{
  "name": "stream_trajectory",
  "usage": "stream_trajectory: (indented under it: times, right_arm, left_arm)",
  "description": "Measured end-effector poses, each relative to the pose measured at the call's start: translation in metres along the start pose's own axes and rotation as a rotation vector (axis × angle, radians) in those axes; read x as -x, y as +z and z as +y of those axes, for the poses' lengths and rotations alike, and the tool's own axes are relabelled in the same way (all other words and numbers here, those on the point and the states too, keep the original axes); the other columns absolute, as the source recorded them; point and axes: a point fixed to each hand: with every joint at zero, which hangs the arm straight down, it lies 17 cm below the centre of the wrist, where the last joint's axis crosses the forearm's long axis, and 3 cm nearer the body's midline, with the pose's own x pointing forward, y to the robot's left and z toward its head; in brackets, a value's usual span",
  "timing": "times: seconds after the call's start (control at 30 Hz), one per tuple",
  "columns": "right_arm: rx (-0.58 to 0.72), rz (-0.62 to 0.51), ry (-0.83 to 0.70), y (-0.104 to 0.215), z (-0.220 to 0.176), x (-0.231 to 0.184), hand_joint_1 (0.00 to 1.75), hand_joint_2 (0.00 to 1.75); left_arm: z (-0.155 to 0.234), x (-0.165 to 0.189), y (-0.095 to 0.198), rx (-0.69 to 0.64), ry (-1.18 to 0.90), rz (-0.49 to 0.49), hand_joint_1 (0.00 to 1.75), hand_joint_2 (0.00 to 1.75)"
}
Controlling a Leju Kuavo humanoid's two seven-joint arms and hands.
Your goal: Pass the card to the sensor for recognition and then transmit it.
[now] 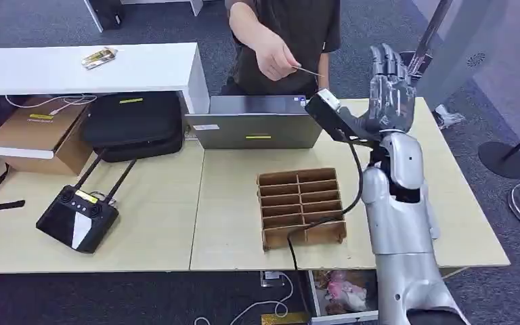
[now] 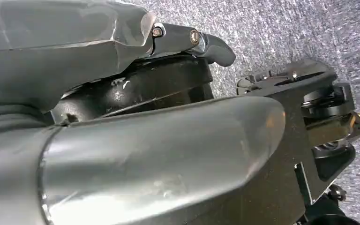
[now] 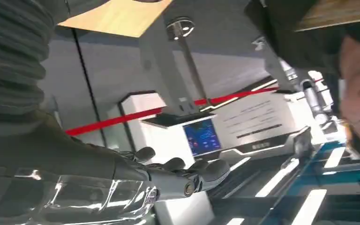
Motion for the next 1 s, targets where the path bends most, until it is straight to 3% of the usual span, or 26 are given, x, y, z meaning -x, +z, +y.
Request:
stream_trajectory:
  times: [0.37, 1.0]
  right_arm:
    - [-0.111, -0.076, 0.081, -0.026, 0.029, -0.024, 0.00, 1.75]
    - [-0.169, -0.113, 0.114, -0.028, 0.047, -0.028, 0.00, 1.75]
  left_arm:
    - [-0.002, -0.001, 0.000, -0.029, 0.012, -0.013, 0.00, 0.00]
    - [-0.001, -0.001, 0.000, -0.037, 0.013, -0.012, 0.00, 0.00]
